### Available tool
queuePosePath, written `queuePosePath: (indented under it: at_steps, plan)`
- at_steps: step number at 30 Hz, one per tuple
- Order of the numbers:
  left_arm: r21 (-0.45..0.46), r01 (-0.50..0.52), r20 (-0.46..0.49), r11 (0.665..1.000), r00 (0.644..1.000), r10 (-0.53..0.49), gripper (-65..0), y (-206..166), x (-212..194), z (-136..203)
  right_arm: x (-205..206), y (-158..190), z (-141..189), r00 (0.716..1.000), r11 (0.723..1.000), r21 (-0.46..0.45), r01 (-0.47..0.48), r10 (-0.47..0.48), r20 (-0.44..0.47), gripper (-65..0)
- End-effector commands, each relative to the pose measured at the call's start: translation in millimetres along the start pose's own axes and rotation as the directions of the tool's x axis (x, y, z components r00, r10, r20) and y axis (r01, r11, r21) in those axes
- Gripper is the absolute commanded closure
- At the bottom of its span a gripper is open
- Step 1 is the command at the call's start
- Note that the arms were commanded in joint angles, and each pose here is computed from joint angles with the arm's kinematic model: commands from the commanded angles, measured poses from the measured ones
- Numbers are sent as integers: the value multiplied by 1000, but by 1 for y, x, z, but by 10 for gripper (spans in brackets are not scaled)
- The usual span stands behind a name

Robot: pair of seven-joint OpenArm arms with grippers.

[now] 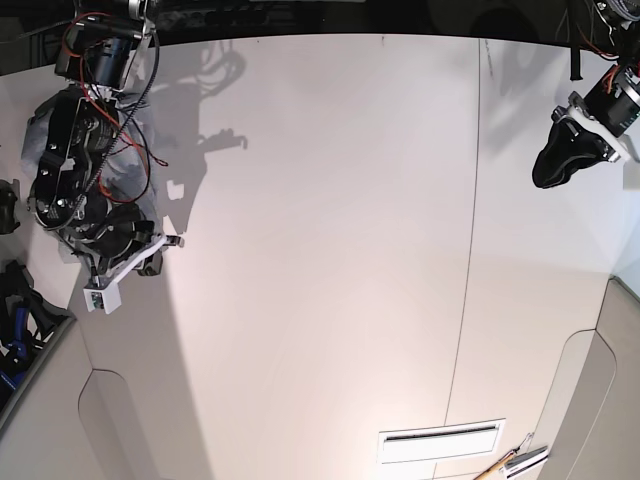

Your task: Fold the T-shirt properly

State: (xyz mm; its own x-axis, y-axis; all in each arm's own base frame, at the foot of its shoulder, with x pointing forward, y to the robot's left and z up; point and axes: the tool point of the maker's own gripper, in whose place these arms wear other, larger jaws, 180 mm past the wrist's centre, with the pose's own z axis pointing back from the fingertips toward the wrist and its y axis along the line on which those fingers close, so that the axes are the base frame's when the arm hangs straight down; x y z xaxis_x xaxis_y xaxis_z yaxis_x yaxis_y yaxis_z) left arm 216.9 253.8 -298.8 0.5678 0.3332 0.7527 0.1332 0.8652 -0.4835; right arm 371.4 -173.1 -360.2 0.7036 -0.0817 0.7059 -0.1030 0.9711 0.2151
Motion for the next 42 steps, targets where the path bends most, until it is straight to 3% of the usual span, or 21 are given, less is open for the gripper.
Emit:
queuePosePath:
  at_steps: [1,7,12,15,19,23,28,31,38,42]
  plan:
    - [-20,28,44,999,999,-27,-105,-5,14,2,34,3,5,996,1000,17,-17,15,90,0]
    - [-21,28,49,999,998,-27,-105,-5,15,2,86,23,13,977,994,101,-50,28,211,0]
    - [-22,27,55,999,998,-25,-105,-6,16,3,114,60,48,927,960,210,-187,101,361,0]
    - [-21,27,54,999,998,-25,-105,-6,16,3,107,72,71,909,946,202,-252,160,384,0]
    - [-19,26,41,999,999,-26,-105,-5,13,3,74,82,95,906,938,191,-289,203,372,0]
    - [17,19,29,1000,999,-19,-105,5,12,15,27,88,115,923,933,176,-315,258,286,0]
    - [42,-49,31,998,998,47,-105,15,8,57,-26,85,142,942,935,152,-320,298,155,0]
    - [134,-60,-27,989,998,64,-105,32,-6,93,-51,76,159,943,936,123,-330,323,78,0]
    - [309,4,-192,951,980,58,-105,57,-21,163,-107,48,194,919,926,104,-362,374,-127,0]
    - [331,72,-382,941,922,63,-105,61,-35,188,-154,42,216,877,925,152,-348,378,-297,0]
